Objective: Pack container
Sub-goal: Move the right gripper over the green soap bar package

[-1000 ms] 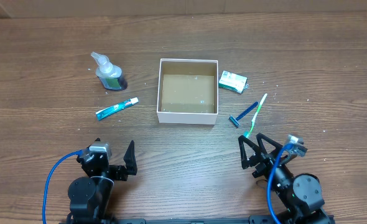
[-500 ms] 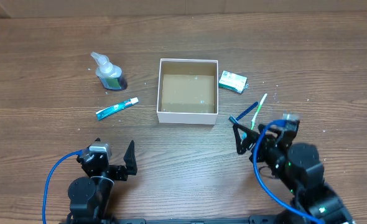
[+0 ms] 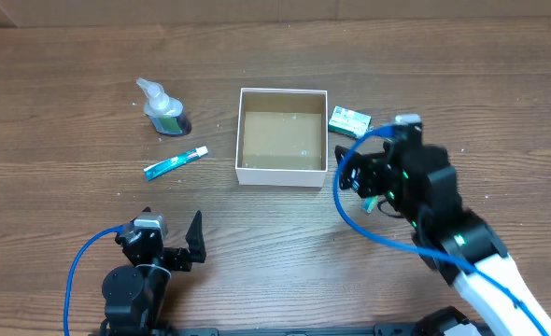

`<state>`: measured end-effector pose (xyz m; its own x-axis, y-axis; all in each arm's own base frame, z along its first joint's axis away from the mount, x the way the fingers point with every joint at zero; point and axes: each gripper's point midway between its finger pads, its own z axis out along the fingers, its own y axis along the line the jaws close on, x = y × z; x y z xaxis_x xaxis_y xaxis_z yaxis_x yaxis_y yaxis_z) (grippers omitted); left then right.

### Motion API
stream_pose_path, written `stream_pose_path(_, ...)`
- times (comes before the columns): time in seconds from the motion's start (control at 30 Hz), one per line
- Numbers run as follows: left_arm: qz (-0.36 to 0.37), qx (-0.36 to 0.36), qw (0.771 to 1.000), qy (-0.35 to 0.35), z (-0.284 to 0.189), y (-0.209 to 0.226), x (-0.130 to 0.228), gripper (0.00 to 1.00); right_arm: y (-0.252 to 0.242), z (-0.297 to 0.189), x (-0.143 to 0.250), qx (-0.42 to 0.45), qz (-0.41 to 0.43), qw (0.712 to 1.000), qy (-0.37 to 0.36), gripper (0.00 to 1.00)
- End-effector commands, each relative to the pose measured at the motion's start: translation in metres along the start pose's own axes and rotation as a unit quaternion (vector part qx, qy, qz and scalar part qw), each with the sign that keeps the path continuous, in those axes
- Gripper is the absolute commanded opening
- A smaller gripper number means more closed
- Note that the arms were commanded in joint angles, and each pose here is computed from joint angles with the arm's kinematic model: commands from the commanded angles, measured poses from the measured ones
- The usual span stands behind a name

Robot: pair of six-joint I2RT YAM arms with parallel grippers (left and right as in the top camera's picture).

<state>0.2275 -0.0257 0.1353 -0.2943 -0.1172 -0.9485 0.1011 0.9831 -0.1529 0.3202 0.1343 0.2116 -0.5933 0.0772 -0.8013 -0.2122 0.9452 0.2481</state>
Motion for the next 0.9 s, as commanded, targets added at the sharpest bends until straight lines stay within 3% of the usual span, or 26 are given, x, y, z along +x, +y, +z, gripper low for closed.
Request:
stream_pose_path(0.0,-0.005,0.002,1.000,-0.003,0.000,0.000,0.001,1.00,-0.016,0.000,-0.047,0.046,-0.062,0.997,-0.032,1.00)
stream_pose_path(0.17,-0.005,0.002,1.000,-0.003,0.000,0.000,0.001,1.00,-0.056,-0.005,-0.087,0.084,-0.130,0.987,-0.033,1.00)
stream_pose_path(0.33,-0.005,0.002,1.000,-0.003,0.000,0.000,0.001,1.00,-0.087,0.007,-0.102,0.068,-0.191,0.979,-0.029,1.00)
stream_pose_path(0.53,-0.005,0.002,1.000,-0.003,0.000,0.000,0.001,1.00,-0.097,0.047,-0.076,0.001,-0.241,0.970,0.017,1.00)
stream_pose_path(0.87,-0.005,0.002,1.000,-0.003,0.000,0.000,0.001,1.00,-0.115,0.110,-0.029,-0.039,-0.296,0.951,0.078,1.00)
